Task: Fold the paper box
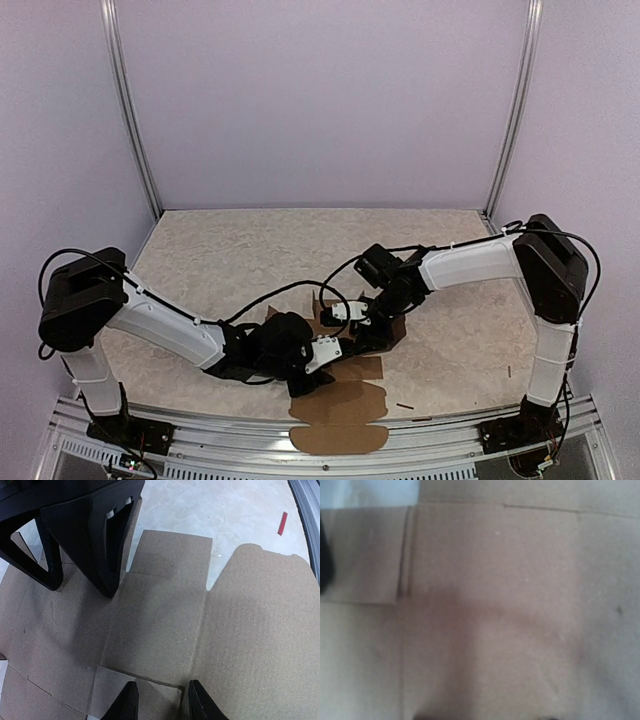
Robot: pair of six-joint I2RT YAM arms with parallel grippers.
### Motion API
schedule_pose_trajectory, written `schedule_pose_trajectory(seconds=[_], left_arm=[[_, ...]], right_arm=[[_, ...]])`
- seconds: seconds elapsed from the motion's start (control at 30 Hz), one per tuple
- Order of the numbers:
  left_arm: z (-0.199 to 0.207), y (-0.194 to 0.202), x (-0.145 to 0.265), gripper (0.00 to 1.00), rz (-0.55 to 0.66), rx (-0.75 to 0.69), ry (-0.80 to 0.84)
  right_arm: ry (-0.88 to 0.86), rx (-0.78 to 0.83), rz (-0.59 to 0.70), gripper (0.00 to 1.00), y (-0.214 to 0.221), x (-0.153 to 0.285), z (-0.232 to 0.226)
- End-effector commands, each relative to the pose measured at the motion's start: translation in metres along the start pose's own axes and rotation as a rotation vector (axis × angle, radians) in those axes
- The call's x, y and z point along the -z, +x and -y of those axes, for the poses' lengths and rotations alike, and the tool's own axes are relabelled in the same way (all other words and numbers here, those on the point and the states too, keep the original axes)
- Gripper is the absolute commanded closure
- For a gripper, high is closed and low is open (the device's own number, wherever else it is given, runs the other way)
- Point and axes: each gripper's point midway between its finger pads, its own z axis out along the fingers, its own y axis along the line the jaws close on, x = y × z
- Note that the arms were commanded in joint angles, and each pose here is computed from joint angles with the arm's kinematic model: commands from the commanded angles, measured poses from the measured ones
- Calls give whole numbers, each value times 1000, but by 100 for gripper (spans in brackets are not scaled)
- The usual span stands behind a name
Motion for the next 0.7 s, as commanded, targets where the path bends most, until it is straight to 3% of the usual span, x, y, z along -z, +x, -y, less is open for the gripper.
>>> schedule_pose_trajectory(seconds=[0.0, 0.33, 0.67], left_arm=[[8, 24, -14, 65, -73, 55, 82], [9, 38, -17, 66, -112, 108, 123], [-5, 43, -18, 66, -113, 270, 186]], right_arm=[[-209, -113, -191, 45, 63, -32, -53], [-161, -171, 33, 44, 23, 48, -7], [-100, -142, 164, 43, 5, 104, -6]])
